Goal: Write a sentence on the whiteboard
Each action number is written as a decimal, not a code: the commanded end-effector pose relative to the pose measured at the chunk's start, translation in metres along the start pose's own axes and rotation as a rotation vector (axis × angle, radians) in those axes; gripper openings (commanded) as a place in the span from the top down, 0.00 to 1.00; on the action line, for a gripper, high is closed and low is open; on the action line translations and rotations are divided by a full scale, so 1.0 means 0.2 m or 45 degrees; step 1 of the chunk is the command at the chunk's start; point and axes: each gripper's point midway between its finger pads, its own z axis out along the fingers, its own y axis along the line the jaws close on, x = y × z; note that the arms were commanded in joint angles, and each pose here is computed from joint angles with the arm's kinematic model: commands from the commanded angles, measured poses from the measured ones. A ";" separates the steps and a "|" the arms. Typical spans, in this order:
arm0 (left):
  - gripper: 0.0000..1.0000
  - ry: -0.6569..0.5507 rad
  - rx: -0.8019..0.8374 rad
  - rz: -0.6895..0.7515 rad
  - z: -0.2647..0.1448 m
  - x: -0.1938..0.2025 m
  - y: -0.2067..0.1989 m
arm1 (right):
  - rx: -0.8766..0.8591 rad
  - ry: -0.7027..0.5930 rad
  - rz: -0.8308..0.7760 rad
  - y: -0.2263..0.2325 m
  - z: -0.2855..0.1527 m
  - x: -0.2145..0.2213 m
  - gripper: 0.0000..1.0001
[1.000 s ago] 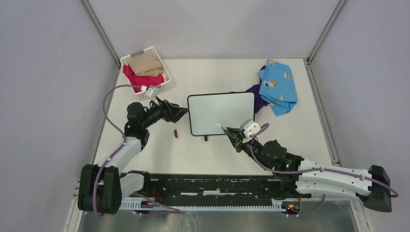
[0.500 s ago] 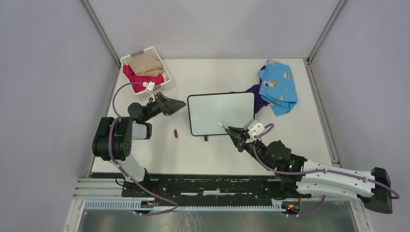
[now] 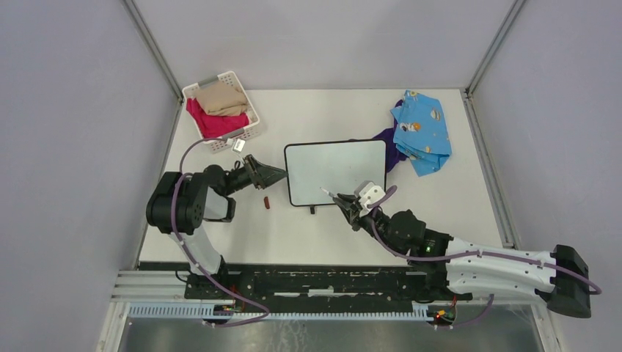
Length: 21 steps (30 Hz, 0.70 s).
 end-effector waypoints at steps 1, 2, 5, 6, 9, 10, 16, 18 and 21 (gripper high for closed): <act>0.32 -0.041 0.081 0.269 0.03 -0.02 -0.03 | -0.025 -0.136 0.070 0.04 0.05 -0.21 1.00; 0.33 -0.033 0.084 0.270 0.04 -0.01 -0.03 | -0.031 -0.130 0.070 0.05 0.06 -0.21 1.00; 0.36 -0.021 0.080 0.271 0.05 0.01 -0.01 | -0.047 -0.122 0.078 0.07 0.09 -0.20 1.00; 0.38 -0.022 0.073 0.270 0.05 0.01 0.00 | -0.051 -0.120 0.081 0.08 0.10 -0.21 1.00; 0.42 -0.013 0.067 0.263 0.06 0.02 0.03 | -0.064 -0.118 0.079 0.10 0.12 -0.21 1.00; 0.44 -0.011 0.069 0.264 0.07 0.03 0.03 | -0.069 -0.119 0.079 0.11 0.13 -0.22 1.00; 0.55 0.020 0.081 0.251 0.08 0.07 0.04 | -0.085 -0.111 0.102 0.14 0.16 -0.22 1.00; 0.58 0.035 0.085 0.239 0.09 0.09 0.05 | -0.090 -0.110 0.108 0.15 0.17 -0.22 1.00; 0.62 0.038 0.088 0.238 0.09 0.09 0.05 | -0.099 -0.107 0.108 0.16 0.18 -0.22 1.00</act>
